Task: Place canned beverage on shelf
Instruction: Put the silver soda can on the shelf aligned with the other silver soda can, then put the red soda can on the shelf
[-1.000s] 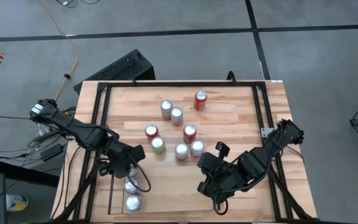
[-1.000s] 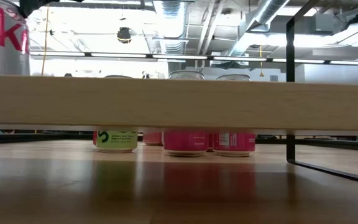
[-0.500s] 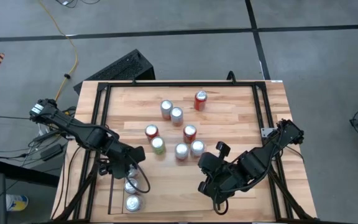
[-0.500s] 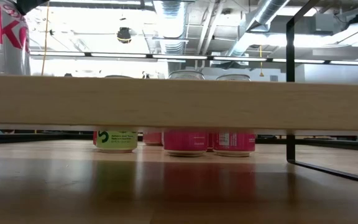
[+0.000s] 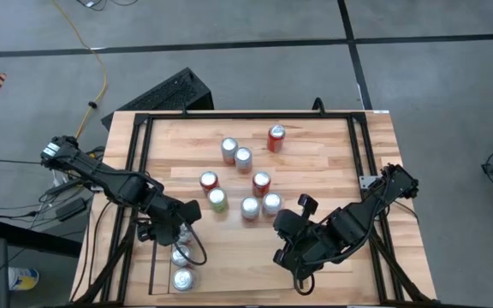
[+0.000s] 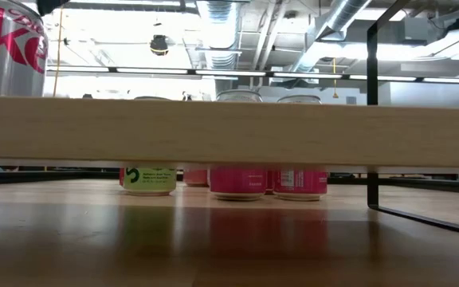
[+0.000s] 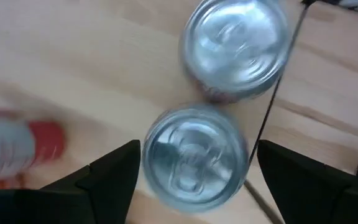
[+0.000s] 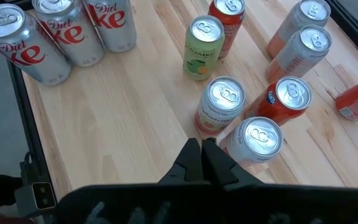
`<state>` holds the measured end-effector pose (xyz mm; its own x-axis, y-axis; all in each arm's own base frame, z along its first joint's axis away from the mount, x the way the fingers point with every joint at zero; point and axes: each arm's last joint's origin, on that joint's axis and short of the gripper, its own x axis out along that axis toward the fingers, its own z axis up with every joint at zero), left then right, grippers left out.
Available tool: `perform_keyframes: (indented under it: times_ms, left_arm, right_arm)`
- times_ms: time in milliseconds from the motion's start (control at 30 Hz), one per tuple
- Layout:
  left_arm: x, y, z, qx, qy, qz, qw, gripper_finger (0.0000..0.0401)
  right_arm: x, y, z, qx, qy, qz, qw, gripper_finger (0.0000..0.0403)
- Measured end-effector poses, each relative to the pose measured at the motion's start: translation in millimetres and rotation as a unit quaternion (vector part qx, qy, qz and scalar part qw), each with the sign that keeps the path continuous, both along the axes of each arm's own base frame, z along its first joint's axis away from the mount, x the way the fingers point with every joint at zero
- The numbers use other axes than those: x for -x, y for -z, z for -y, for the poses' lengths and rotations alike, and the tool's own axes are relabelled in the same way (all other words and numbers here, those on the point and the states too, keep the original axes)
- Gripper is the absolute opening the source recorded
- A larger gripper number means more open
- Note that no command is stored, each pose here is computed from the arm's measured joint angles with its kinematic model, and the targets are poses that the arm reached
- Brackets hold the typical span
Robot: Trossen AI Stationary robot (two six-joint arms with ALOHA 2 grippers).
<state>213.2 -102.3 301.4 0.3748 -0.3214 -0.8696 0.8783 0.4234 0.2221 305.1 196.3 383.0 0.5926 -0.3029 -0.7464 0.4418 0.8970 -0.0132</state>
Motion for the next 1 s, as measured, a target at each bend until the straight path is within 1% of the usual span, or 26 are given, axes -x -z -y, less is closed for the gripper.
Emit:
perform_keyframes:
  times_ms: [100, 200, 367, 500, 567, 633, 767, 833, 900, 1000]
  left_arm:
    - [-1, -6, -2, -0.007, -0.033, 0.006, 0.999, 0.0309]
    - [-1, -17, -4, 0.005, -0.062, 0.005, 0.998, 0.0309]
    - [0, -40, -4, 0.044, -0.114, 0.014, 0.992, 0.0309]
    - [3, -61, -5, 0.083, -0.159, 0.011, 0.984, 0.0309]
    - [3, -76, -6, 0.11, -0.2, 0.022, 0.973, 0.0309]
    - [2, -94, -10, 0.143, -0.235, 0.048, 0.96, 0.0309]
    - [-4, -123, -23, 0.206, -0.303, 0.109, 0.924, 0.0309]
    - [-8, -127, -32, 0.225, -0.346, 0.118, 0.903, 0.0309]
    - [-12, -124, -44, 0.231, -0.387, 0.107, 0.886, 0.0309]
    - [-16, -119, -59, 0.218, -0.428, 0.096, 0.872, 0.0309]
  right_arm:
    - [0, 0, 0, 0.002, 0.001, 0.001, 1.0, 0.0]
    - [0, 0, 0, 0.002, 0.001, 0.002, 1.0, 0.0]
    - [-1, -1, 0, 0.001, -0.004, 0.006, 1.0, 0.0]
    - [-1, -2, 0, 0.021, -0.005, 0.013, 1.0, 0.0]
    - [0, -4, 2, 0.035, -0.005, 0.017, 0.999, 0.0]
    - [1, -8, 7, 0.041, -0.014, 0.019, 0.999, 0.0]
    - [3, -21, 17, 0.043, -0.038, 0.031, 0.998, 0.0]
    - [6, -29, 24, 0.043, -0.042, 0.039, 0.997, 0.0]
    - [12, -39, 32, 0.036, -0.037, 0.052, 0.997, 0.0]
    - [24, -54, 45, 0.028, -0.031, 0.07, 0.997, 0.0008]
